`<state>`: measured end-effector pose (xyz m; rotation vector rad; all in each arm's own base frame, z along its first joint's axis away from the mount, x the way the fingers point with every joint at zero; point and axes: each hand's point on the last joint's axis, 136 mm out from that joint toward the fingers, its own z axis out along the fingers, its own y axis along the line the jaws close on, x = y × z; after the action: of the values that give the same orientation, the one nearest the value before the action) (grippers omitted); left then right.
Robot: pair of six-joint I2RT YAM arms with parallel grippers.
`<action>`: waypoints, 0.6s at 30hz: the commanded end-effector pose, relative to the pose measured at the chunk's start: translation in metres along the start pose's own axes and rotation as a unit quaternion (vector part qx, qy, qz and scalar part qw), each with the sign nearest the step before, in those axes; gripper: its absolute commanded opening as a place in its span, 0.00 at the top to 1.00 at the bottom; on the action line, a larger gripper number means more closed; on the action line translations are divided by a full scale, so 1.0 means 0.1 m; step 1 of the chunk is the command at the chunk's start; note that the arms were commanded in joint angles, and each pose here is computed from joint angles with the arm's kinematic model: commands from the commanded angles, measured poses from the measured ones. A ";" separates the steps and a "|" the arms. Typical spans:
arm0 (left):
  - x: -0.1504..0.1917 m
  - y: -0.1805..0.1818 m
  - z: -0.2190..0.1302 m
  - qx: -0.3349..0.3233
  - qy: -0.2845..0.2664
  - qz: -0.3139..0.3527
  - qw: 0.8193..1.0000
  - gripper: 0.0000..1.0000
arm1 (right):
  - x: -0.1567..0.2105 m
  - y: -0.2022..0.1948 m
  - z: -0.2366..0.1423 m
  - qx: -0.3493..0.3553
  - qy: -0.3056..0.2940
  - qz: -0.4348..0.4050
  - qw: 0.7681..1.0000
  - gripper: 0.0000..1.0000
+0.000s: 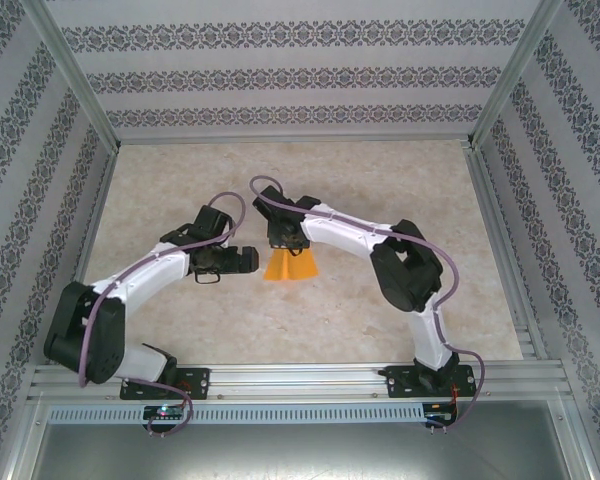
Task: Fold a paper plane with a square sheet of paper (pick it up from the middle)
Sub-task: Fold the square sheet of paper in half at the center of the table.
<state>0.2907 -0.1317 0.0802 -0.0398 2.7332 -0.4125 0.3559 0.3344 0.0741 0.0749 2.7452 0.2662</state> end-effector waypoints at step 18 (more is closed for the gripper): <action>-0.46 -0.59 -0.68 0.157 -0.063 -0.063 0.984 0.02 | 0.08 0.20 -0.36 -0.311 0.073 0.122 0.940 0.76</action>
<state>0.2985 -0.1504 0.1763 -0.1163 2.5368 -0.7075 0.3378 0.3407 0.0960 0.2562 2.6836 1.0623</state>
